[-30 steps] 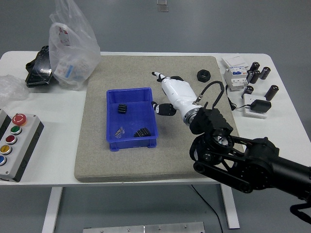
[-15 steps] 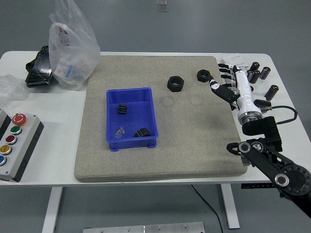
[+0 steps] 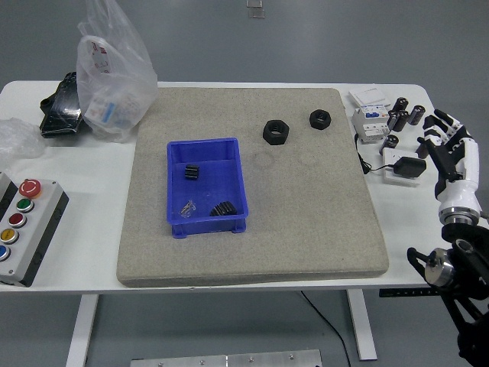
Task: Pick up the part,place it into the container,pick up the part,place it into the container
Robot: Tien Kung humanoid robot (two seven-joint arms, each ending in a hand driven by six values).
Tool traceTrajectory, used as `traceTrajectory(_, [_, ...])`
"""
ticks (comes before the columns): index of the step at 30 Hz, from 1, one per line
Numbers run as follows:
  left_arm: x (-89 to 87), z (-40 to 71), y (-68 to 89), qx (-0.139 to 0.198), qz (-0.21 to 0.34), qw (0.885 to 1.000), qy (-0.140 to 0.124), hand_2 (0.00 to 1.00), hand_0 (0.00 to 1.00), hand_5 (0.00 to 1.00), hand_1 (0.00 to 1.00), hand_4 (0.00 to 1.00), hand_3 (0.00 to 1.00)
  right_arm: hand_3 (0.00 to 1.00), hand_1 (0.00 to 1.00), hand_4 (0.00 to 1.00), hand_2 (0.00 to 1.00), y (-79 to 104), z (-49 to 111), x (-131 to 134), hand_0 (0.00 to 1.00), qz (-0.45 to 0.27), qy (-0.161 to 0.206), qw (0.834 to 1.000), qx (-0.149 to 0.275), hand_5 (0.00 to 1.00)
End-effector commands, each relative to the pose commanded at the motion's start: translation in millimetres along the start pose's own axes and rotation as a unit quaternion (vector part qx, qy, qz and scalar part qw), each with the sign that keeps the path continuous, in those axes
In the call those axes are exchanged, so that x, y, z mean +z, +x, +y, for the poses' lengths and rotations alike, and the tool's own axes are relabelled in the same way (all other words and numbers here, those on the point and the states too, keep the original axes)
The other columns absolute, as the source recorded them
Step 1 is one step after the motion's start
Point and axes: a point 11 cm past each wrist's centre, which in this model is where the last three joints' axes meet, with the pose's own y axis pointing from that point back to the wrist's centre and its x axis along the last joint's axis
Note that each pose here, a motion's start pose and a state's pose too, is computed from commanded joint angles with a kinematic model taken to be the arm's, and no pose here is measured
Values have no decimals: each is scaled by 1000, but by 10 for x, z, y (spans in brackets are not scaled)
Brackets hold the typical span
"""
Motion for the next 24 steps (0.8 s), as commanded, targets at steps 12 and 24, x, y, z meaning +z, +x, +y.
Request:
traceTrajectory(12, [46, 3, 33, 2, -8, 1000, -11, 747, 824, 515, 759, 767, 861, 689, 702, 704, 722, 232, 14, -59, 638, -39, 24, 998, 53, 362])
traceTrajectory(24, [52, -2, 87, 5, -10, 1000, -11, 743, 817, 531, 753, 786, 854, 681, 698, 708, 710, 296, 26, -73, 646, -43, 32, 997, 63, 344])
